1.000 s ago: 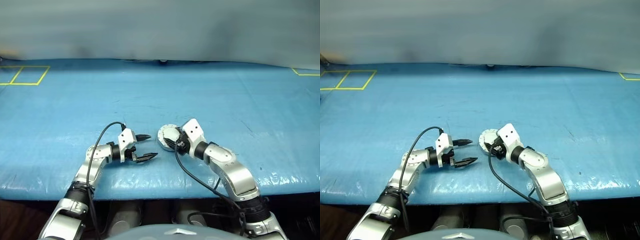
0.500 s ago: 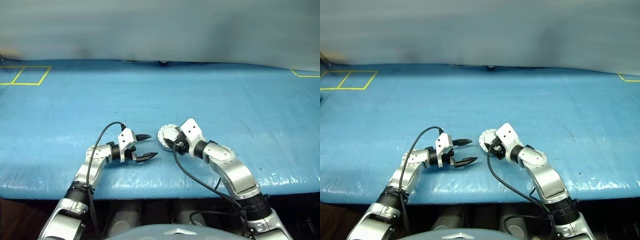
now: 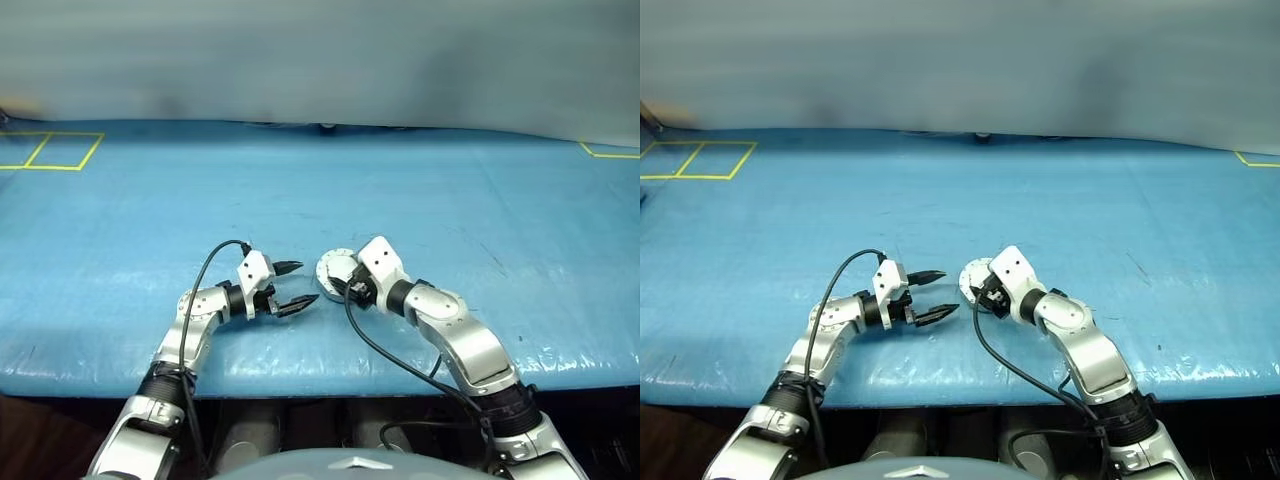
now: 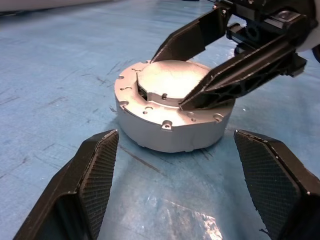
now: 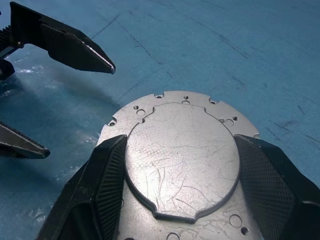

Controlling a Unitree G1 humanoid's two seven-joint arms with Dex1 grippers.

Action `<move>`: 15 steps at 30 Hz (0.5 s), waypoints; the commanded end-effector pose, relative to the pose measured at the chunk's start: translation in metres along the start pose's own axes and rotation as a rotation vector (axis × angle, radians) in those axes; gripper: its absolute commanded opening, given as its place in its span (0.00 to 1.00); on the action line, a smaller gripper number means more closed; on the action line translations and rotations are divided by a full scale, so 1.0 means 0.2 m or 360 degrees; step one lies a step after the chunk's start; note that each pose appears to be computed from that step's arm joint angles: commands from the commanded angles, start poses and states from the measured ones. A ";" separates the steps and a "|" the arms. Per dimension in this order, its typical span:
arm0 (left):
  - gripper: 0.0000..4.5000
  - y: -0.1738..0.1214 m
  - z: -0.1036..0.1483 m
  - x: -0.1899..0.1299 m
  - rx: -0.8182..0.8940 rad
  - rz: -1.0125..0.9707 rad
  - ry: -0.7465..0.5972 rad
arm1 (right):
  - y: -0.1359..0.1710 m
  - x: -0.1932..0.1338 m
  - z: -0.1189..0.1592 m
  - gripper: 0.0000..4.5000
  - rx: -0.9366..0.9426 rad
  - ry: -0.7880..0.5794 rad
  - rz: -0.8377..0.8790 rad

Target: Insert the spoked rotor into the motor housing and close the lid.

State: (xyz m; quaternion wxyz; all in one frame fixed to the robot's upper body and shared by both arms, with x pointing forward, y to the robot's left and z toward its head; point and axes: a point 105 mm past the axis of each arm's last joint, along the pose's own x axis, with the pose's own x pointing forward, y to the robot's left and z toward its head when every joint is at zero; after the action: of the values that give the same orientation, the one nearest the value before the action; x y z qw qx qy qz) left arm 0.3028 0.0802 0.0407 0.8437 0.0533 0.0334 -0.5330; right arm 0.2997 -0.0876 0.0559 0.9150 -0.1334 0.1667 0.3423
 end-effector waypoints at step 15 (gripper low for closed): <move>0.01 0.03 0.06 0.15 0.0021 -0.0028 -0.0024 | -0.04 -0.04 -0.30 0.67 0.0139 0.0338 -0.0146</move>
State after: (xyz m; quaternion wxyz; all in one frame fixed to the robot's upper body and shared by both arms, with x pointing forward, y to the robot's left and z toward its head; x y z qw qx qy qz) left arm 0.3204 0.0606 0.0425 0.8443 0.0475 0.0367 -0.5326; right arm 0.2971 -0.0887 0.0552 0.9207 -0.1243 0.1645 0.3314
